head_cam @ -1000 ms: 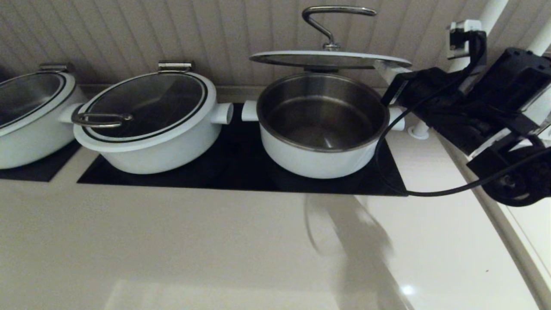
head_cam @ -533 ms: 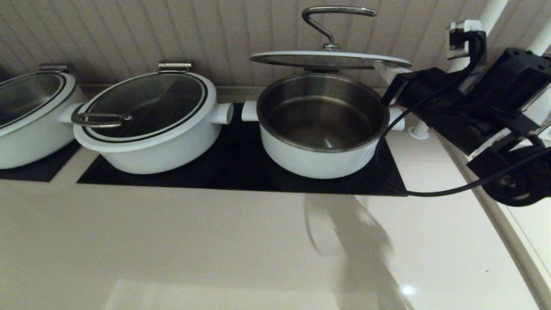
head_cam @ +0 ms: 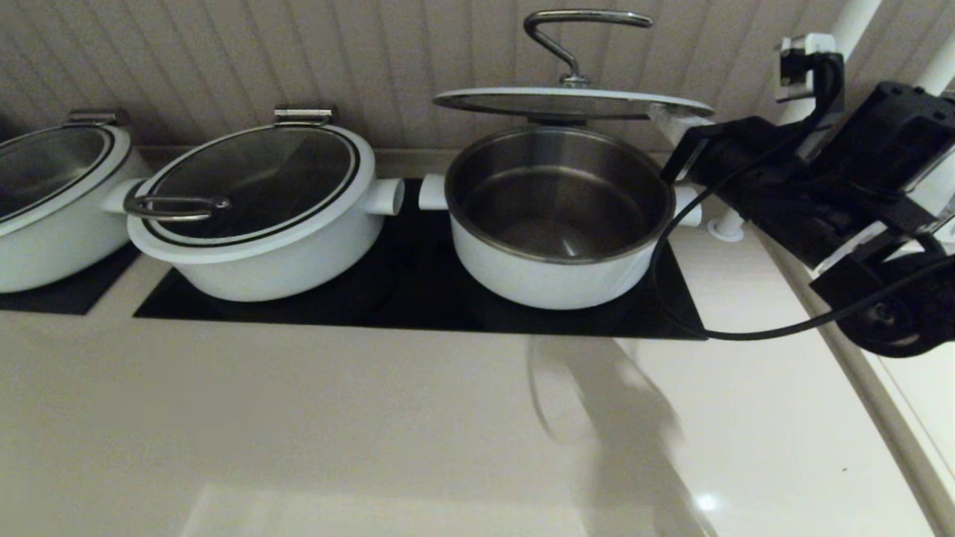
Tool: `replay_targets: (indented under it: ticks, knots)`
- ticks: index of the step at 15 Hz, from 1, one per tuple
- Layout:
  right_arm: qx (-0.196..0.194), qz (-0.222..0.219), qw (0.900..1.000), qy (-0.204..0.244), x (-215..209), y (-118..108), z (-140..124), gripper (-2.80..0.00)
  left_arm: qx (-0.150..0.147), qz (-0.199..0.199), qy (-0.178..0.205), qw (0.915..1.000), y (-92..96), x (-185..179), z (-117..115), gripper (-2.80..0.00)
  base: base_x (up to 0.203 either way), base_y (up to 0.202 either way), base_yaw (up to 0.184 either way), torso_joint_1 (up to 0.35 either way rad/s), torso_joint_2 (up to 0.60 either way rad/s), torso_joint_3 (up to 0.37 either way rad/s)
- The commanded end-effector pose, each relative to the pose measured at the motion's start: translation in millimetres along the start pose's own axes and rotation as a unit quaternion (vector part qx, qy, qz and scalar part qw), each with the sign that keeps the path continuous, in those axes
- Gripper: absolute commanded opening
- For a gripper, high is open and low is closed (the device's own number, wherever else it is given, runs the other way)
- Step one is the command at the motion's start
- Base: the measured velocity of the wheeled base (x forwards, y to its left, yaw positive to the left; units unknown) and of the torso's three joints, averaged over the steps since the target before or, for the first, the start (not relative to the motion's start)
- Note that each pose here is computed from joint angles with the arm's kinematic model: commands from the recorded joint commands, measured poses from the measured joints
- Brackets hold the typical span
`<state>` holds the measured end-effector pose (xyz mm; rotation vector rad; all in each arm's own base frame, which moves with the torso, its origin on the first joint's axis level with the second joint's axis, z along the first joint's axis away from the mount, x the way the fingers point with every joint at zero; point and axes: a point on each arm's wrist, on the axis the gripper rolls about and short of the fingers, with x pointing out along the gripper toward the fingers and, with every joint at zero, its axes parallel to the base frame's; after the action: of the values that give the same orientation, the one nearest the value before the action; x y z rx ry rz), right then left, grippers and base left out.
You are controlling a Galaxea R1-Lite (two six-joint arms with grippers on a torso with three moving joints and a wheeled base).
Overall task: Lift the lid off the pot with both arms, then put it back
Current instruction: Open the pot lid completely
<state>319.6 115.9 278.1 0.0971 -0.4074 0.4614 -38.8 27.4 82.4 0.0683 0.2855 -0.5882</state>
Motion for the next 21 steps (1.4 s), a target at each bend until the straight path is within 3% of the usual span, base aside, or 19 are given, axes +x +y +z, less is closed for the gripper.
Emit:
replay_targets:
  ticks: [1, 21]
  knots:
    - [0.000, 0.001, 1.000, -0.006, 0, 0, 2, -2.80, -0.001, -0.001, 0.003, 1.0000, 0.0, 0, -1, -2.80, 0.000, 0.000, 0.000, 0.000, 0.00, 0.000]
    - [-0.005, 0.007, 0.999, -0.040, 13, -2, 16, -2.80, -0.001, 0.000, 0.002, 1.0000, 0.0, 0, -1, -2.80, 0.000, 0.000, 0.000, 0.000, 0.00, 0.000]
